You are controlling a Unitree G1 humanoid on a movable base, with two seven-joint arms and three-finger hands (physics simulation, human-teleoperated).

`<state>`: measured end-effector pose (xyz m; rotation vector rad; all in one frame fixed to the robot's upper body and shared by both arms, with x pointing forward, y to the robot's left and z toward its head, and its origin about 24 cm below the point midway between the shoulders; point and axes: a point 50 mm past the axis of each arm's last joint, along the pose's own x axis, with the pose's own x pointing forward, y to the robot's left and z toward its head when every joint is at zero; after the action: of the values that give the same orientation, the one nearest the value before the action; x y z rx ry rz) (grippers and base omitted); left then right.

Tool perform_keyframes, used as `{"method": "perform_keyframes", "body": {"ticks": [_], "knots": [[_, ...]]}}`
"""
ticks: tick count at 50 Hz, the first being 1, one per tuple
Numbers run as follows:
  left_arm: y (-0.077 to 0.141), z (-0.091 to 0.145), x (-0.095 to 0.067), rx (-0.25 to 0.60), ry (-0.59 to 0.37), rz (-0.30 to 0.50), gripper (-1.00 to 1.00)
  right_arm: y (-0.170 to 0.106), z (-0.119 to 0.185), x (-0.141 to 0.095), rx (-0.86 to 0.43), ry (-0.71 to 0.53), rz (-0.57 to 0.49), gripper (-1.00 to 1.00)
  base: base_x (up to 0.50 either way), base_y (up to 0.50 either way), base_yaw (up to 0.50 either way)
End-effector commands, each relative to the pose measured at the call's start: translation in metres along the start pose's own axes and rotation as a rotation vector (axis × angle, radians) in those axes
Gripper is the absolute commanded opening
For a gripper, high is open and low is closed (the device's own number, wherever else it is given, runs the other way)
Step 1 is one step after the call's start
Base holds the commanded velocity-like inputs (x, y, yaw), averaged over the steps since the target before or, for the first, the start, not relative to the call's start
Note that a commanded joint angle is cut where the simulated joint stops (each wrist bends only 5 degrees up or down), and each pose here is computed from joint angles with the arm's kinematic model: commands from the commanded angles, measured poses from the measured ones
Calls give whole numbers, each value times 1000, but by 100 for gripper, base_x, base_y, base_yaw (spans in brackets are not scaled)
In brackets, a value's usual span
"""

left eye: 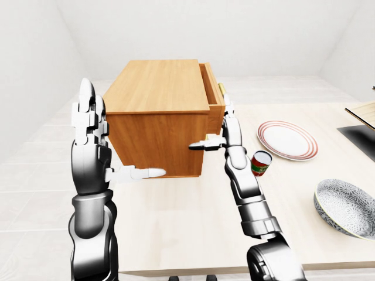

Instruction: Close the top drawer of the cabinet.

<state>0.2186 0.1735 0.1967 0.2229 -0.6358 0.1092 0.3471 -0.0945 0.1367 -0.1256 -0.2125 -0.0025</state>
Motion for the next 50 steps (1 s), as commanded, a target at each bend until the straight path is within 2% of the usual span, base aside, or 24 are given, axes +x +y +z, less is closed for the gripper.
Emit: {"method": "perform_keyframes", "body": {"ticks": [1, 12, 23, 50], "knots": [[-1, -1, 0, -15, 4, -4, 100, 40, 5, -9, -30, -24, 194, 100, 0, 0, 0], [-1, -2, 0, -14, 9, -6, 100, 46, 8, -10, -32, -36, 212, 100, 0, 0, 0], [0, -1, 0, -15, 3, -5, 100, 64, -7, -17, -58, 28, 257, 100, 0, 0, 0], [-1, -1, 0, -13, 5, -10, 100, 91, 0, -28, -63, 7, 351, 100, 0, 0, 0]]}}
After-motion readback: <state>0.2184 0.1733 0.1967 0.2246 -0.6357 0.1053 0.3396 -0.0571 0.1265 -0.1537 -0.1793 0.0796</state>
